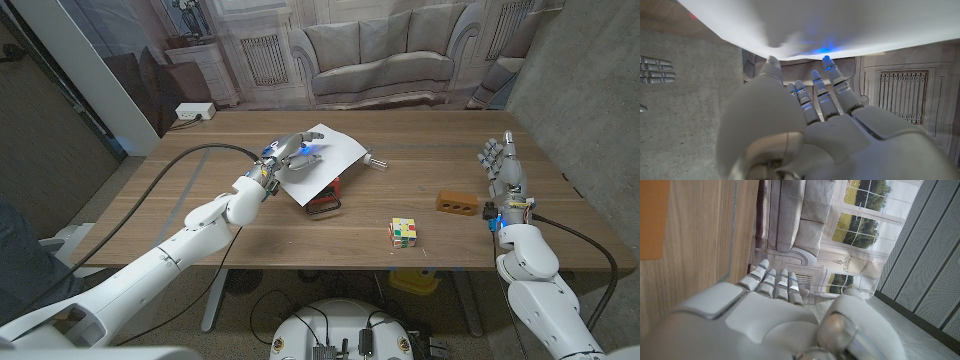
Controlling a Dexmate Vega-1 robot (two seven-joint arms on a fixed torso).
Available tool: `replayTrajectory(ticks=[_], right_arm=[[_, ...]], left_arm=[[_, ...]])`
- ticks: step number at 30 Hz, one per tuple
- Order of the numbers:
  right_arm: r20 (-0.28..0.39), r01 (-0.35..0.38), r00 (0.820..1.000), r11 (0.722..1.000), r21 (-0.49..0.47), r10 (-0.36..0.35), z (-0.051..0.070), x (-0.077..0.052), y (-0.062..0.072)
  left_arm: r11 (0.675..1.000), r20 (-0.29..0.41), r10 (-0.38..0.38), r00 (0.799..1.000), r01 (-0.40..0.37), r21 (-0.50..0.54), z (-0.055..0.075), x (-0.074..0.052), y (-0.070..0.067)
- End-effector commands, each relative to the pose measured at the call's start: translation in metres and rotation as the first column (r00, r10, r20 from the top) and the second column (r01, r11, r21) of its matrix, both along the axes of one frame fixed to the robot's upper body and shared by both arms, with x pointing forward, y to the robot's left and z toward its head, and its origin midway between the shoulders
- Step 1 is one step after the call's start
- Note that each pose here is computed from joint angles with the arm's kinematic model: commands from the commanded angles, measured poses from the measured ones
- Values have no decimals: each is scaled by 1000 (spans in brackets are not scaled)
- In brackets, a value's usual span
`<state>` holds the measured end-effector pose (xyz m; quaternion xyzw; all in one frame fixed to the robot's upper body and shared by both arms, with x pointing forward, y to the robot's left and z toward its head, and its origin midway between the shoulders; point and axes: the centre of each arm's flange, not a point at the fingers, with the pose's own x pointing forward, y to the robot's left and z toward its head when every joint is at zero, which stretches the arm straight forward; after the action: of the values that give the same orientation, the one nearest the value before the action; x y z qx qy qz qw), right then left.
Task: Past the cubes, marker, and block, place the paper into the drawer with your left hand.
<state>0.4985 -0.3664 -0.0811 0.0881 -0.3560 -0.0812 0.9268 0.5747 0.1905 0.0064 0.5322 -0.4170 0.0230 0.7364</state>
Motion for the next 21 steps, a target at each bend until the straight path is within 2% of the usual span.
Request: replayTrajectory(ticks=[1,14,21], right_arm=[[11,1,1000,1000,5,-1,0,-2,-1],[14,3,1000,1000,8,-3,-2,-5,-1],[16,1,1000,1000,4,-1,-2,-5,0]], left_arm=[[1000,21,14,1000,-14,4,4,-6,1],[1000,18,4,1000,-4,-10,8,-9,3],[1000,18,22,1000,-22,4,11,-13,3]])
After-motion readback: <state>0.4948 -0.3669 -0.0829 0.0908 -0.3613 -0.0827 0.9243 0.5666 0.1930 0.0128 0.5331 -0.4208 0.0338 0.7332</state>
